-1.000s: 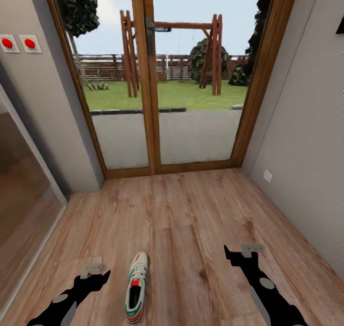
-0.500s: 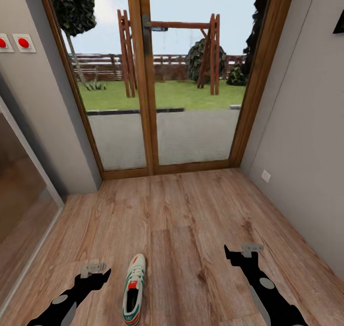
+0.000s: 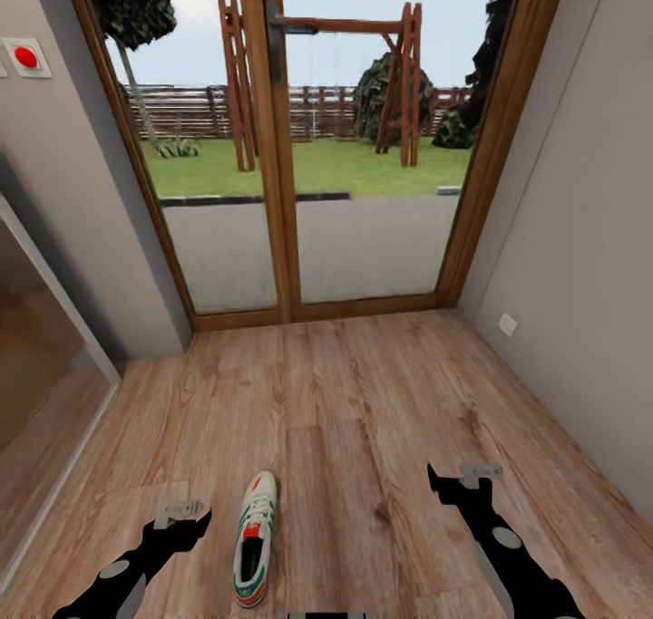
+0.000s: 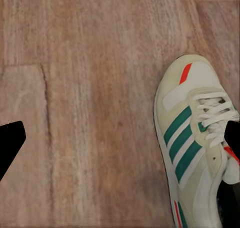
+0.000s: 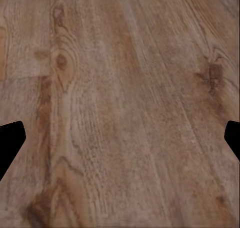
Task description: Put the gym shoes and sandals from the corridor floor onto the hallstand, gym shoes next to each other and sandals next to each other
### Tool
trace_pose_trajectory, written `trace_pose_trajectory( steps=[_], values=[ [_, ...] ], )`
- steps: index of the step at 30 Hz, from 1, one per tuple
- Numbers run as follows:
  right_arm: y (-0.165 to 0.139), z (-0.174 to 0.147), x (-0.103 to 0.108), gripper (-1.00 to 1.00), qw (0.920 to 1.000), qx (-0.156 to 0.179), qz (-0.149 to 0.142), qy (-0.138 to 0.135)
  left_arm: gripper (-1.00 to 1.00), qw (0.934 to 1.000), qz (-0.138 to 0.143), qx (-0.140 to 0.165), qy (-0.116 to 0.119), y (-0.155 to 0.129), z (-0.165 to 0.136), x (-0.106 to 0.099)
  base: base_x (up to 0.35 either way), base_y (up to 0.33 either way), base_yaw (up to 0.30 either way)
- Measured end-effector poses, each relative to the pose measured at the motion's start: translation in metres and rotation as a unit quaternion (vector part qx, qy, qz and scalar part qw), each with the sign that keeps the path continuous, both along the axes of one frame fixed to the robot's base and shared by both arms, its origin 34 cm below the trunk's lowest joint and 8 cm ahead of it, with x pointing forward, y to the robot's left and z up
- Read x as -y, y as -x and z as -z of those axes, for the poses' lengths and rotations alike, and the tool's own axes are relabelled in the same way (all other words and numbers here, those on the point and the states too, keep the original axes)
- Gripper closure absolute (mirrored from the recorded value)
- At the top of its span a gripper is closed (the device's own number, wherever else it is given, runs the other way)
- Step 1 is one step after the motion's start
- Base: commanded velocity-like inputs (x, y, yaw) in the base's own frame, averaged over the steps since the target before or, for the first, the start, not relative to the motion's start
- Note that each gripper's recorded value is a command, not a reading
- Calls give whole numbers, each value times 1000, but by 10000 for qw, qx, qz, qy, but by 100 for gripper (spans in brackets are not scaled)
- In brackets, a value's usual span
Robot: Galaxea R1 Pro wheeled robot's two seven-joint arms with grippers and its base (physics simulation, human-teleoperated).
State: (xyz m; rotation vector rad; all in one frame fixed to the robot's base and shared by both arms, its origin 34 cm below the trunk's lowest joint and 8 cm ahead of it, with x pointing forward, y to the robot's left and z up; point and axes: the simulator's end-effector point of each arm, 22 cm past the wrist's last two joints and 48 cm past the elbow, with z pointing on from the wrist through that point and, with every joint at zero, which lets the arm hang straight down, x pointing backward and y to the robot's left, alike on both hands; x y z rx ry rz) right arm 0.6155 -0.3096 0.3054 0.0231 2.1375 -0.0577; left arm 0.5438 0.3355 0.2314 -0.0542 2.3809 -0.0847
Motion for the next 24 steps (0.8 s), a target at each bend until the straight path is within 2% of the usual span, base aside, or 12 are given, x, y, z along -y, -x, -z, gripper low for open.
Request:
trace_pose_trajectory(
  steps=[8,17,24],
  values=[
    [8,18,9,-100,9997,-168,168,101,-100,9998,13,-183,10,10,17,2,0,0,-1],
    [18,43,10,-100,9990,-401,183,115,-100,9992,14,-410,12,24,38,2,0,0,-157],
    [22,51,10,-100,9986,-475,181,117,-100,9988,11,-481,11,29,45,2,0,0,-51]
  ],
)
